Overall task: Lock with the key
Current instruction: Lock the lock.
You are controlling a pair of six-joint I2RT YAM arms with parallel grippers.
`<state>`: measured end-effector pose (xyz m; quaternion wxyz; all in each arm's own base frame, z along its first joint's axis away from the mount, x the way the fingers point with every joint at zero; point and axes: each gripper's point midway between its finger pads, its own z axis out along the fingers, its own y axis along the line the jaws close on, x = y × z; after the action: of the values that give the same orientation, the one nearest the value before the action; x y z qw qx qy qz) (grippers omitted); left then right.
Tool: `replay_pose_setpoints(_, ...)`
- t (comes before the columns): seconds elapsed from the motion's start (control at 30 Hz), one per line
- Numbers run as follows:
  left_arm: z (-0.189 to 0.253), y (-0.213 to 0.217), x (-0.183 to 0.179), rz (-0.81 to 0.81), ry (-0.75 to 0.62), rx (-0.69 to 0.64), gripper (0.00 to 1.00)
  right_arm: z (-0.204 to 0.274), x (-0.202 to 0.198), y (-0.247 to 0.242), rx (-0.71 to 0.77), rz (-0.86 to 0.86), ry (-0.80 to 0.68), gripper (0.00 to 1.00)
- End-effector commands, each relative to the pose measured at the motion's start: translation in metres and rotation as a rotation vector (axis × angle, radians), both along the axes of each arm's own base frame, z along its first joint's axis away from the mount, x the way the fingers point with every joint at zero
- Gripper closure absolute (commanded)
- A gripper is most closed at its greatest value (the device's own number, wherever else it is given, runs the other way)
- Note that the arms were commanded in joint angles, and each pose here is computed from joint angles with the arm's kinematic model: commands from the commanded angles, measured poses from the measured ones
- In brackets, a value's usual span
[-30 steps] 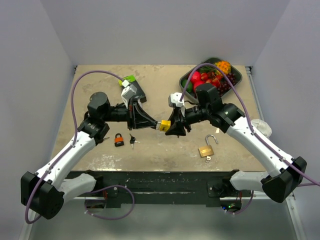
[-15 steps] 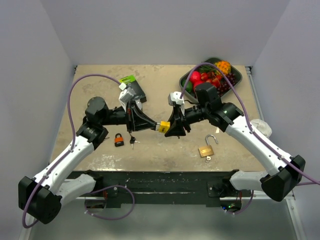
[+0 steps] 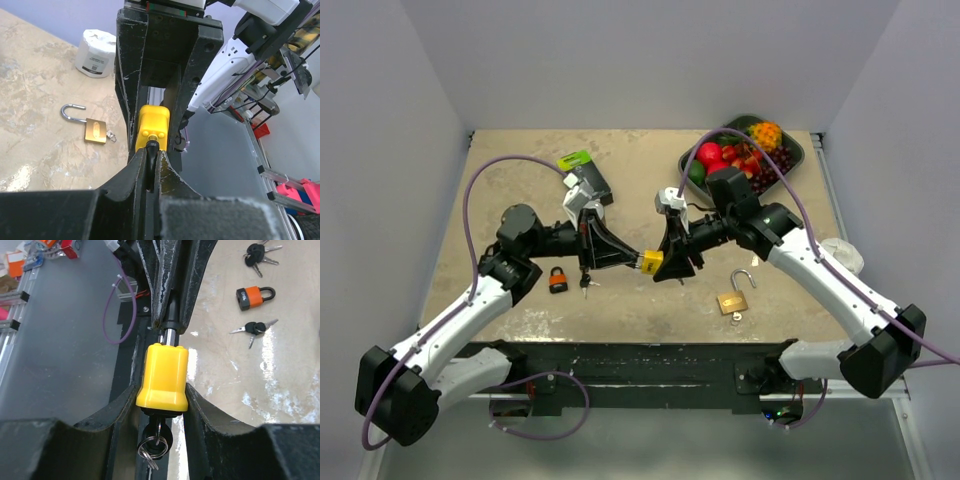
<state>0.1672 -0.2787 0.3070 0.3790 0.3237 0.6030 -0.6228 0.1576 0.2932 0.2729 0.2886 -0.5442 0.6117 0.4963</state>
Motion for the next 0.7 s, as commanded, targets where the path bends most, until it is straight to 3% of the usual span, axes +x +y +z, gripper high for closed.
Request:
replay_pose_setpoints(0.0, 0.007, -0.02, -0.019, -0.069, -0.04, -0.047, 1.0, 0.042, -0.003, 0.032, 0.193, 0.133, -0.134, 1.0)
replay_pose_setpoints(0.67, -0.013, -0.024, -0.032, -0.096, 0.087, -0.063, 1.0, 0.069, 0.014, 0.047, 0.296, 0.06, -0.167, 1.0)
